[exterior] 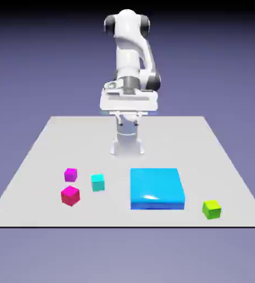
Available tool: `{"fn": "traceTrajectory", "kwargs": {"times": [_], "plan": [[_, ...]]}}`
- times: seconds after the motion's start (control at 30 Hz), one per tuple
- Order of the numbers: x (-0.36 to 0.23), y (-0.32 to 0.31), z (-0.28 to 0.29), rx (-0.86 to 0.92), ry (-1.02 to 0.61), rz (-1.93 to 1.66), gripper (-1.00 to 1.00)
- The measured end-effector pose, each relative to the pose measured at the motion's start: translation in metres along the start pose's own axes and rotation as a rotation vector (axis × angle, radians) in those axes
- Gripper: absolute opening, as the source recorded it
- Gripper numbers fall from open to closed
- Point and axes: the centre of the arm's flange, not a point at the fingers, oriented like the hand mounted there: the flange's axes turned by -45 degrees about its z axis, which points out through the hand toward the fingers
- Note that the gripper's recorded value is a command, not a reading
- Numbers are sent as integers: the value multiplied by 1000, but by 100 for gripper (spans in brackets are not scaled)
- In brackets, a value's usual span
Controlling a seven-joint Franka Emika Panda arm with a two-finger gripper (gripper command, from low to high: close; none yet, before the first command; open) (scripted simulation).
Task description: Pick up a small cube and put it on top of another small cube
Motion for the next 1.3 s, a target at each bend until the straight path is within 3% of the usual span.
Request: {"fn": "traceTrajectory", "kwargs": {"times": [0.37, 0.87, 1.03, 1.07, 1.3], "plan": [[-27, 106, 117, -31, -478, 260, 0], [-142, 254, 219, -99, -1056, 596, 0], [-197, 250, 256, -102, -1078, 610, 0], [-204, 249, 260, -103, -1078, 610, -100], [-148, 260, 221, -100, -1077, 612, -100]]}}
